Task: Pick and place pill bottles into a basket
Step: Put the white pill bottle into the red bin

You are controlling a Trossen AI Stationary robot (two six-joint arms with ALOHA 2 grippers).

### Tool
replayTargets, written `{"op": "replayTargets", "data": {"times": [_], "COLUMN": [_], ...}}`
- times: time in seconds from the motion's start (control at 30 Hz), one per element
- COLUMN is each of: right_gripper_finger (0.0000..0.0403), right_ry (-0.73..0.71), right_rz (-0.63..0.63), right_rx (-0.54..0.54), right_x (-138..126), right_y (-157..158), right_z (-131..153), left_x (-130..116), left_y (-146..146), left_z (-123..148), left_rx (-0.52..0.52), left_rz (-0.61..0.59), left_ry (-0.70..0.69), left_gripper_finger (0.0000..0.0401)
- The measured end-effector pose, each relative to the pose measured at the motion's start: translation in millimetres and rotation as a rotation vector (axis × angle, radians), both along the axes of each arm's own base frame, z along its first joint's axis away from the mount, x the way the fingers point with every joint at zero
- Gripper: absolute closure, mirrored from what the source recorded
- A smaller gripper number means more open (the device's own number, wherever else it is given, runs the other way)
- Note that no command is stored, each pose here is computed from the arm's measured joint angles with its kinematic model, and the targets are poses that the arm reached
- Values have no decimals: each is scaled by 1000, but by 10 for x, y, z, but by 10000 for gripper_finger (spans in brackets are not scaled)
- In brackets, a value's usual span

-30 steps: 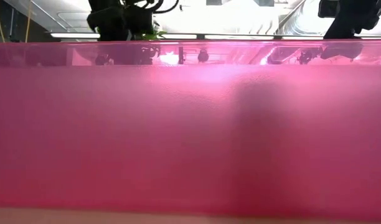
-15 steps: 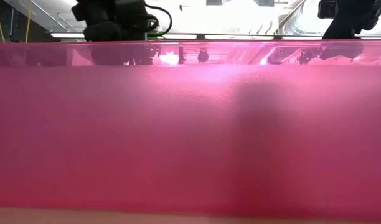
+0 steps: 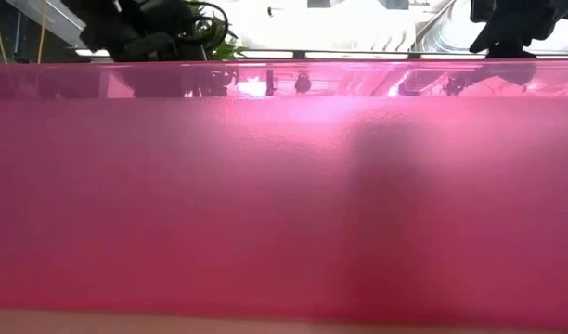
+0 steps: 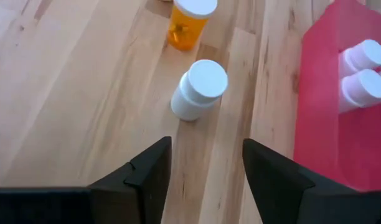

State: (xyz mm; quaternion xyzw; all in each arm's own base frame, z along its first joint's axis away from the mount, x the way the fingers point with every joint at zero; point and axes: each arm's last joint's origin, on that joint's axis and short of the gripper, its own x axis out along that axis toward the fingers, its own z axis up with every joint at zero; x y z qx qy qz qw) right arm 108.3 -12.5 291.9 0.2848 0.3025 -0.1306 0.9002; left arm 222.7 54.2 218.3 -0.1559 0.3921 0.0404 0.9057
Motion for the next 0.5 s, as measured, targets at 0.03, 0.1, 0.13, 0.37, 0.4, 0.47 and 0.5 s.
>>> {"op": "replayTargets", "data": {"times": [0.03,0.1,0.13,0.37,0.4,0.47,0.5], "right_gripper_finger": [171,171,171,171,171,171,171], "right_ry": [-2,0,-1,-1,-1,-1,-1], "right_rz": [-3,-9,-10,-19,-20,-24,-24], "right_rx": [3,11,12,23,26,29,29], "right_x": [1,0,1,2,2,2,2], "right_y": [0,0,0,0,0,-1,-1], "right_z": [1,0,0,-1,-1,-1,-1], "left_x": [-1,3,7,33,34,33,34], "left_y": [-1,-5,-5,7,10,16,18], "left_z": [-35,-86,-102,-115,-120,-123,-122], "left_rx": [-6,-22,-24,46,60,85,99], "left_rz": [4,1,3,-24,-25,-19,-24], "left_ry": [-14,-51,-69,-121,-117,-112,-113], "left_gripper_finger": [173,174,174,159,154,143,138]}}
